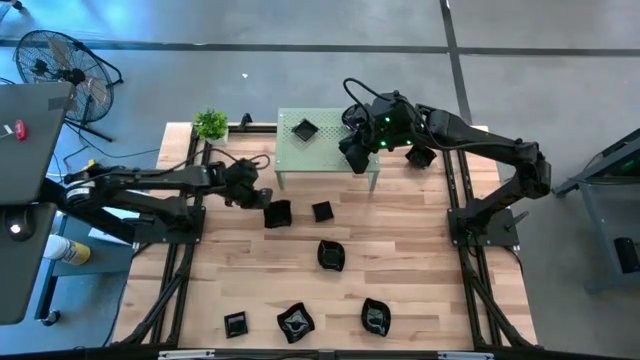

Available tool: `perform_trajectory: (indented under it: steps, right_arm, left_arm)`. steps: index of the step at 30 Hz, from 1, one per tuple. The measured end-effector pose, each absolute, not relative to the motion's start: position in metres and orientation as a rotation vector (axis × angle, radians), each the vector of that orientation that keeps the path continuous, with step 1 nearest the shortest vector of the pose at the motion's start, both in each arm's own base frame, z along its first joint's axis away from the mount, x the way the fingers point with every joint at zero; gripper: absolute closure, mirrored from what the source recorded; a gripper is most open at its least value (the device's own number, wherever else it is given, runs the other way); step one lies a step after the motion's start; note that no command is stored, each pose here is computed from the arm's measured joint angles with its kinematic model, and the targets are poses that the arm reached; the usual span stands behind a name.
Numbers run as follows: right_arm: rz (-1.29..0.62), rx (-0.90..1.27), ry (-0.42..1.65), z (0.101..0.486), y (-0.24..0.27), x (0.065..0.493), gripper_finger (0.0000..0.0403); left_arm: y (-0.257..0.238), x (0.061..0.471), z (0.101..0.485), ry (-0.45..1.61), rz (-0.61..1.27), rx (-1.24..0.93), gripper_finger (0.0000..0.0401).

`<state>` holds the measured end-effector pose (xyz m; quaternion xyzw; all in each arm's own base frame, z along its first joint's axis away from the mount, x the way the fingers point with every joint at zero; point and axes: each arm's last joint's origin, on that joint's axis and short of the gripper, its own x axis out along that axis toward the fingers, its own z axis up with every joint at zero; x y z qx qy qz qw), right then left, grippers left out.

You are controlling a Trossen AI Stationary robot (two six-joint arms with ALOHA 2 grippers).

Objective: Pick & Place Mini shaped plates
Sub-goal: Stack the black distorted square plate on top of the black distorted square plate on the shelf

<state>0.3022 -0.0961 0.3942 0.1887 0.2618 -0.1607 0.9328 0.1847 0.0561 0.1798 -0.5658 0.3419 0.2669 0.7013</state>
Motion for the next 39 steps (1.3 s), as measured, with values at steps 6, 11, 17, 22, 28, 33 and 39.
perform_trajectory:
  steps: [6,11,17,22,28,33,39]
  right_arm:
    - [-0.33,0.414,0.541,0.393,-0.096,0.302,0.0395]
    - [-0.336,0.442,0.532,0.394,-0.093,0.303,0.0393]
    - [-0.327,0.47,0.442,0.395,-0.089,0.319,0.0366]
    - [-0.317,0.49,0.428,0.381,-0.09,0.341,0.0318]
    - [-0.362,0.427,0.449,0.363,-0.087,0.36,0.0285]
    - [-0.447,0.391,0.439,0.363,-0.087,0.361,0.0293]
    - [-0.428,0.4,0.426,0.362,-0.089,0.364,0.0323]
  left_arm:
    - [0.054,0.172,0.244,0.568,0.606,-1.252,0.0399]
    - [0.055,0.161,0.297,0.395,0.687,-1.201,0.04]
    - [0.065,0.174,0.331,0.313,0.813,-1.053,0.04]
    - [0.076,0.203,0.339,0.341,0.849,-0.963,0.0401]
    - [0.085,0.228,0.349,0.304,0.812,-0.909,0.0401]
    - [0.086,0.231,0.353,0.294,0.799,-0.896,0.0401]
    - [0.086,0.232,0.355,0.28,0.79,-0.89,0.0401]
